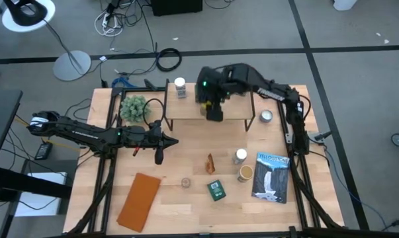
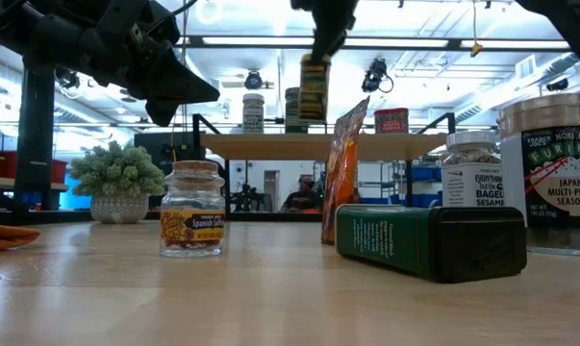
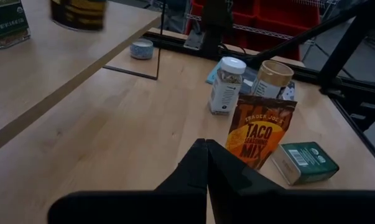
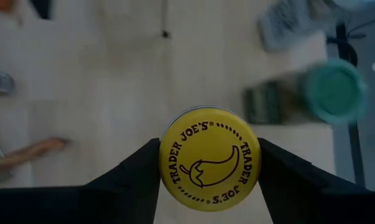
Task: Shelf spices
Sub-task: Put the yellow seasoning bottle on the shelf
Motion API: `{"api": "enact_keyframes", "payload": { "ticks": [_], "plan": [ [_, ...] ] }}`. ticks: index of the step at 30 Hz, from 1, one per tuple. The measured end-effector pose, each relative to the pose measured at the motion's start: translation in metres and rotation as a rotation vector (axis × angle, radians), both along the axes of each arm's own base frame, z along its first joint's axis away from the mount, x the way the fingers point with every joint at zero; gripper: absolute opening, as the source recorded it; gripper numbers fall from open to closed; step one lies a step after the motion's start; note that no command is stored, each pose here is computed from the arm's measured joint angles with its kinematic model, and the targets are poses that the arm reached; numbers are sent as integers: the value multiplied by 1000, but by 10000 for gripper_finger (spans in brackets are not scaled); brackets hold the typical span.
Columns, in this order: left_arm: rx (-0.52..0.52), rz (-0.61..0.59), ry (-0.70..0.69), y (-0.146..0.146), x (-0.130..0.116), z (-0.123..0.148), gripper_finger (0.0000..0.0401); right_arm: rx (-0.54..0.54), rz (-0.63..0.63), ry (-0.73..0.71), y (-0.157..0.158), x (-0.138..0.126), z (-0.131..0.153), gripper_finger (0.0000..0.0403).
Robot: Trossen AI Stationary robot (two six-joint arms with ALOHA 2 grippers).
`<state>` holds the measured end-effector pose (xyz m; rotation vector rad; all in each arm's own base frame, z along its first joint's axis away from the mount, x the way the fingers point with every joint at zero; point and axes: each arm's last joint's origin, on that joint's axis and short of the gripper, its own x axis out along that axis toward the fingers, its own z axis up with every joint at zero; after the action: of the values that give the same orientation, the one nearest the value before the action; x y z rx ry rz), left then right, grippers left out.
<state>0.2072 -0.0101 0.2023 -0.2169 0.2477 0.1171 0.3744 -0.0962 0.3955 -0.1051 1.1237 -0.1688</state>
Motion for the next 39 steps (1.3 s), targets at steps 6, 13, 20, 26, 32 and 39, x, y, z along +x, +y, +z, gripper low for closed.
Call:
{"api": "enact_keyframes", "payload": {
  "ticks": [6, 13, 20, 26, 32, 39],
  "plan": [
    [0, 0, -1, 0, 0, 0, 5, 44, 3, -16, -27, -6, -1, 230],
    [2, 7, -1, 0, 0, 0, 5, 58, 43, 10, -31, -3, -12, 233],
    [3, 10, -1, 0, 0, 0, 5, 79, 43, 20, -34, -2, -21, 248],
    [3, 10, -2, 0, 0, 0, 5, 73, 40, 17, -35, 1, -25, 263],
    [3, 11, -1, 0, 0, 0, 5, 35, 27, 24, -35, 1, -25, 281],
    [3, 11, -1, 0, 0, 0, 5, 20, 26, -3, -35, 0, -16, 306]
  ]
}}
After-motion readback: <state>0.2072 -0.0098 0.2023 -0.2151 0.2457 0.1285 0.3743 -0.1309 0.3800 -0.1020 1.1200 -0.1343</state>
